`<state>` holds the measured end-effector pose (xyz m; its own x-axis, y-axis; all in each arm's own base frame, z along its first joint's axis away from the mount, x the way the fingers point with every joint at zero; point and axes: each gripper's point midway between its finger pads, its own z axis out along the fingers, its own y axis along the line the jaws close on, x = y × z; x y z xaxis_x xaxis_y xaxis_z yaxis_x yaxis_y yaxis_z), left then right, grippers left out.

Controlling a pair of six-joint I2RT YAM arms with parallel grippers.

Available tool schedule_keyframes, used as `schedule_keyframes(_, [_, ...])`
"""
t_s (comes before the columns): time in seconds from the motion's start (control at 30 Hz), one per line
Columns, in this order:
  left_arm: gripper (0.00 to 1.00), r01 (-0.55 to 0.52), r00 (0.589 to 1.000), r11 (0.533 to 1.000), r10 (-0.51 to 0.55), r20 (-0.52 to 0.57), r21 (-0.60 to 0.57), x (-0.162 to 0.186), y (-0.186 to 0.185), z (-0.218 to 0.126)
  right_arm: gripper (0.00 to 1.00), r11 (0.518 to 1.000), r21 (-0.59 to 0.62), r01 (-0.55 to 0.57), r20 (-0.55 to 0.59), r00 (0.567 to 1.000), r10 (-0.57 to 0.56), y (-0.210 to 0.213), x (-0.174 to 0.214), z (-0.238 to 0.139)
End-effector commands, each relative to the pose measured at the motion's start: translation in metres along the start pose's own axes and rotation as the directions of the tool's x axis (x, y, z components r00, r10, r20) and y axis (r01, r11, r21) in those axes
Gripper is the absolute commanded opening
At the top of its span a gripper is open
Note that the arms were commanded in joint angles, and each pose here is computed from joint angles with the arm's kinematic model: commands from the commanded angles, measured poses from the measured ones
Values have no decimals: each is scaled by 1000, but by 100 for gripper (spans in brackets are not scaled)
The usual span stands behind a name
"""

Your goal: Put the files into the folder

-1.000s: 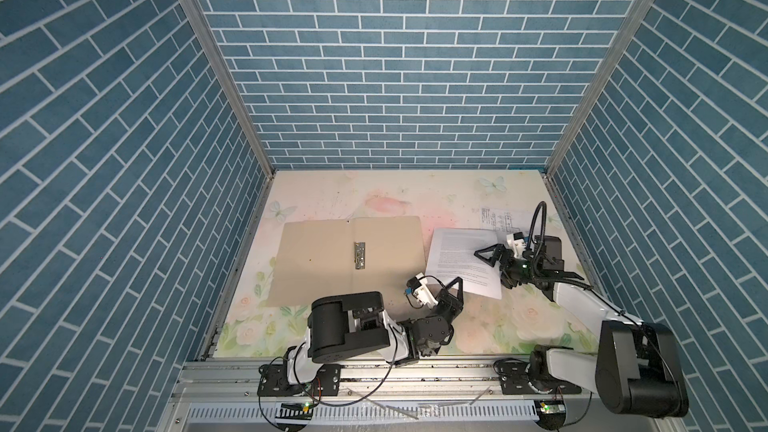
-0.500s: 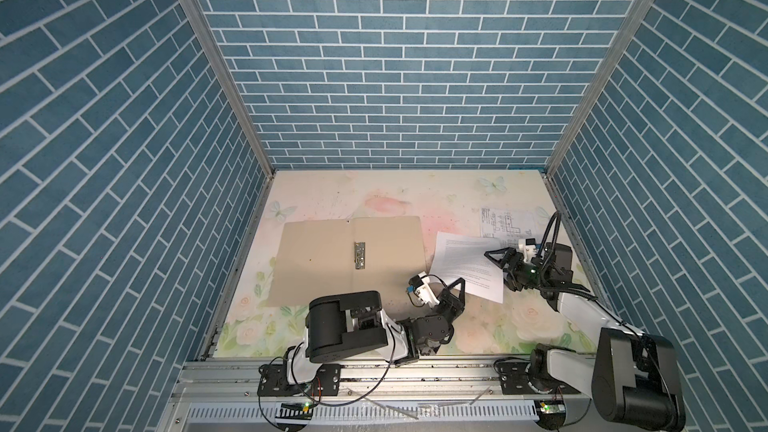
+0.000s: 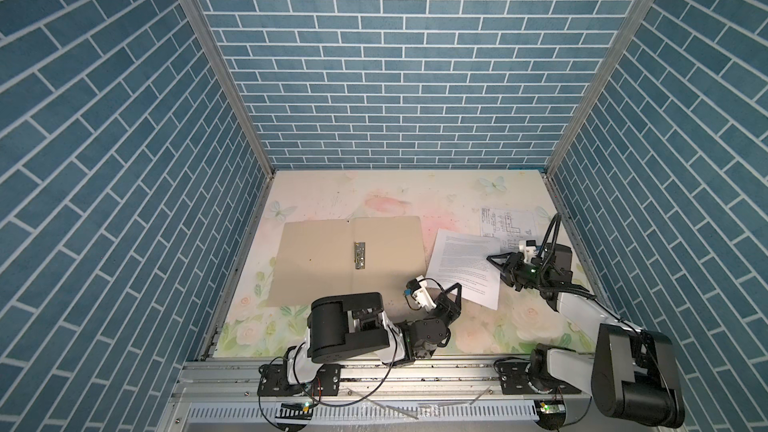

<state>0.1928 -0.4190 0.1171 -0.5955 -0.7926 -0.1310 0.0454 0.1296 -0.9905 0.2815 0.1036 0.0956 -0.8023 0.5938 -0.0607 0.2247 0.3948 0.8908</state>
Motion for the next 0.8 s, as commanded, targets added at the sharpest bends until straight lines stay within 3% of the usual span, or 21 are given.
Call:
schedule_keyframes(0.0, [6, -15, 1000, 1000, 14, -20, -13, 3, 7, -3, 34, 1000, -20, -15, -8, 1000, 15, -1, 6, -1])
schedule_keyframes(0.23, [23, -8, 999, 999, 7, -33, -40, 2, 16, -8, 20, 1000, -22, -11, 7, 1000, 11, 3, 7, -5])
schedule_keyframes(0.47, [33, -25, 998, 999, 22, -64, -46, 3, 14, -12, 0, 1000, -12, -13, 15, 1000, 14, 2, 8, -7])
schedule_keyframes(0.6, [37, -23, 997, 999, 20, -74, -40, 1, 14, -16, 0, 1000, 7, -11, 20, 1000, 11, 0, 10, -8])
schedule_keyframes(0.7, [53, -17, 995, 999, 13, -97, -40, 3, 15, -19, 0, 999, 41, 5, 17, 1000, -5, -2, 13, -8])
schedule_keyframes(0.77, [56, -25, 993, 999, 21, -115, -38, 3, 15, -22, 0, 997, 70, 33, 15, 999, -34, 0, 15, -9])
